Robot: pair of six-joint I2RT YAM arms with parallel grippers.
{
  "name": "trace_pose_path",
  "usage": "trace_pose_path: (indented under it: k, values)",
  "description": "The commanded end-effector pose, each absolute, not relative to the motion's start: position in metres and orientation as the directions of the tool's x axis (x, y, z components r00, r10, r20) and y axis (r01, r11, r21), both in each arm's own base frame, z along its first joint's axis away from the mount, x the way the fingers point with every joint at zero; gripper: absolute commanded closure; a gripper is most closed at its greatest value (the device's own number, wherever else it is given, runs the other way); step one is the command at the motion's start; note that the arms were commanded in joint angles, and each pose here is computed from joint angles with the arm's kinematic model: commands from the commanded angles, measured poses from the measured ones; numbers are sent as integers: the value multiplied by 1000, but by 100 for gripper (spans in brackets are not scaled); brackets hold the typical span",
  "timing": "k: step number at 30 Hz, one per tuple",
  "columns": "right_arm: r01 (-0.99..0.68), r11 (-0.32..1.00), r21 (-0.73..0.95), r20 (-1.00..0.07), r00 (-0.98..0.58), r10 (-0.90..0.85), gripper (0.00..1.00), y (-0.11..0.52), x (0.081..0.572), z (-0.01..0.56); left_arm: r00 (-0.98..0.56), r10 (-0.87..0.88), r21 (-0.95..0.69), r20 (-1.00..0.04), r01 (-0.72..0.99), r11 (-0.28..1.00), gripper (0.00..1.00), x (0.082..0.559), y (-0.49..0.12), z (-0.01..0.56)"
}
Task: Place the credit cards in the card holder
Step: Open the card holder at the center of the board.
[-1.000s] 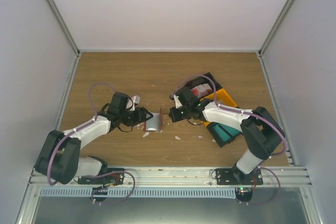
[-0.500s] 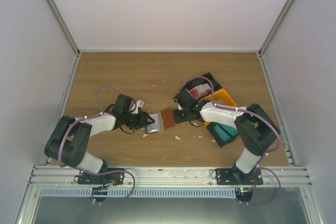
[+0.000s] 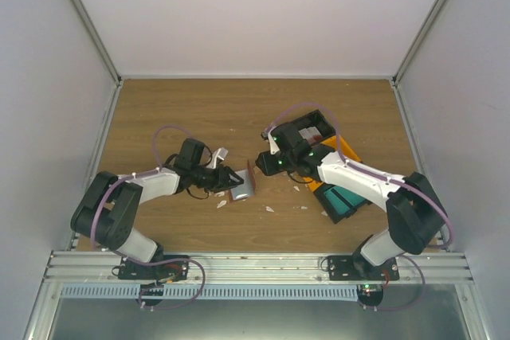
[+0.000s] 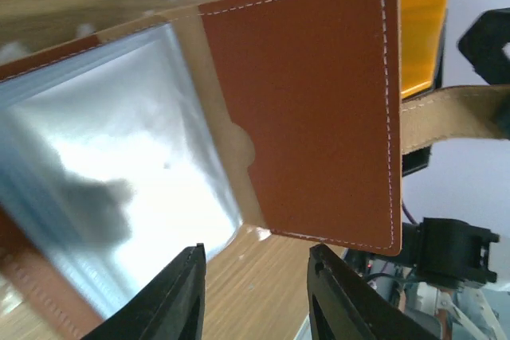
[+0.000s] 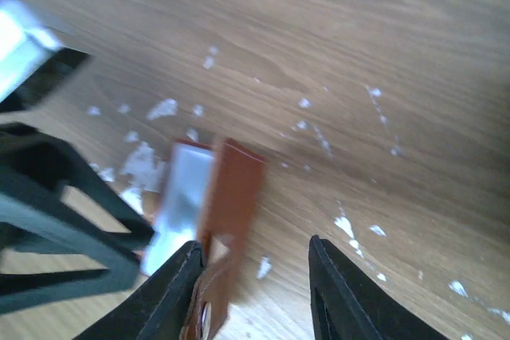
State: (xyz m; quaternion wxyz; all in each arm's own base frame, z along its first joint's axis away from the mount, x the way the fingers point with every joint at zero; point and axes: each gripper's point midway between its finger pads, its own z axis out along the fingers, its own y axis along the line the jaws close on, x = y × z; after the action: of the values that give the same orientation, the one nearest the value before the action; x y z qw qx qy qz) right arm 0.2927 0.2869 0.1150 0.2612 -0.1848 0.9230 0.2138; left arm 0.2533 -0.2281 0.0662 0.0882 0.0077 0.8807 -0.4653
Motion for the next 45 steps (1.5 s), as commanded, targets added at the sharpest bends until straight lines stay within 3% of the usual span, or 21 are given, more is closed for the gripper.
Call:
trace_pose_path:
  k: [1,6,12,21,27,33,39,45]
  values:
    - [-528,770,358,-612,-756,-233,65,302,289,148,-969,7,-850,-246,219,479,64,265,-256,90]
    - [-603,688,405,-636,-726,-262,80,313,276,156,-972,2,-849,-234,206,487,71,278,-264,83]
    - [-585,711,390,-629,-733,-257,64,306,276,152,-972,11,-843,-236,210,496,69,282,-270,83]
    - [-565,719,404,-552,-778,-301,85,311,275,113,-977,-8,-815,-213,173,553,73,289,-269,69]
    - [-545,737,399,-503,-802,-321,87,311,275,88,-983,-10,-803,-182,142,579,74,287,-266,54]
    - [-471,831,295,-460,-833,-309,83,288,284,65,-988,-5,-799,-156,123,588,74,285,-266,44]
    - [-431,883,188,-434,-843,-319,69,269,290,43,-988,-4,-791,-153,120,599,73,284,-265,41]
    - [-453,871,191,-407,-844,-349,57,270,284,26,-989,-5,-788,-148,114,605,69,284,-264,39]
